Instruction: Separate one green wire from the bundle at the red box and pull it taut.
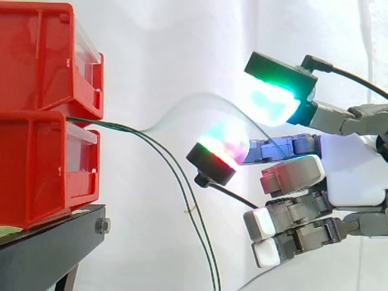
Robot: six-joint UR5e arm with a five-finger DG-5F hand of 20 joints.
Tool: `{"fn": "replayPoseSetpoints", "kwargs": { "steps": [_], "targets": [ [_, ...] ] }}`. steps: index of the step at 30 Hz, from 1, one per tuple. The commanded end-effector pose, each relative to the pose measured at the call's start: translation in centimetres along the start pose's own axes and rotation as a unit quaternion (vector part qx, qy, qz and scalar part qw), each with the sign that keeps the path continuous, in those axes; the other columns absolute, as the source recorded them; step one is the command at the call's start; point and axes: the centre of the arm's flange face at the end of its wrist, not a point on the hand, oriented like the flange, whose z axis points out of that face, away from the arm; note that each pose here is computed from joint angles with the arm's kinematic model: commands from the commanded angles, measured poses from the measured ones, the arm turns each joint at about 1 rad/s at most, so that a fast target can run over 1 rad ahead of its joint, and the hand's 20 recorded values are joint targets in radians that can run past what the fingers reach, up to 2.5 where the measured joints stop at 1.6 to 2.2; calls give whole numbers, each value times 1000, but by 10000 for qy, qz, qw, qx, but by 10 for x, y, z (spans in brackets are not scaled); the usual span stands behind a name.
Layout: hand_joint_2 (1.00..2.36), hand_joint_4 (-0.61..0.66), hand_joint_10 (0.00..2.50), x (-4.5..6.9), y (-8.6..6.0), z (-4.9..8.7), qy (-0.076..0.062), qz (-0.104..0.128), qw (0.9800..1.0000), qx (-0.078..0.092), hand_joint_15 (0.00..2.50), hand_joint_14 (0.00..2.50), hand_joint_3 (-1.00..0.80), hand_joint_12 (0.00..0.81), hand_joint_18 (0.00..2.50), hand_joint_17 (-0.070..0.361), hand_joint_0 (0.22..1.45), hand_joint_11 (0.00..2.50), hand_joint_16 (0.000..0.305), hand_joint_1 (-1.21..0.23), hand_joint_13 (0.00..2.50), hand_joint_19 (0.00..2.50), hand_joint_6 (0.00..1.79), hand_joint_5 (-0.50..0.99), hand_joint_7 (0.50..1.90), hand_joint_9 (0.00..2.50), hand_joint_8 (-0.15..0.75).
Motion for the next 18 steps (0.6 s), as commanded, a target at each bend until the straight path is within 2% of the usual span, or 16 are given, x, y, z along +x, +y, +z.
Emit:
{"fn": "replayPoseSetpoints", "kwargs": {
  "steps": [1, 10, 13, 18],
  "targets": [
    [1000, 74, 19, 0, 1, 0, -4, -5, 10000, -5, 803, 27, -500, 374, 713, 126, 511, 1330, 56, -625, 979, 644, 816, -121, 922, 1298, 272],
    [1000, 85, 19, 1, 3, 1, 5, 6, 10000, -24, 790, 26, -500, 374, 711, 126, 516, 1325, 56, -643, 973, 645, 818, -116, 941, 1298, 273],
    [1000, 84, 20, 3, 3, 1, 6, 13, 10000, -38, 796, 27, -499, 365, 704, 121, 548, 1339, 54, -693, 971, 654, 830, -118, 942, 1300, 263],
    [1011, 61, 22, 3, 3, 1, 13, 9, 10000, -31, 792, 27, -370, 357, 708, 118, 585, 1343, 52, -717, 975, 657, 850, -118, 970, 1306, 259]
  ]
}}
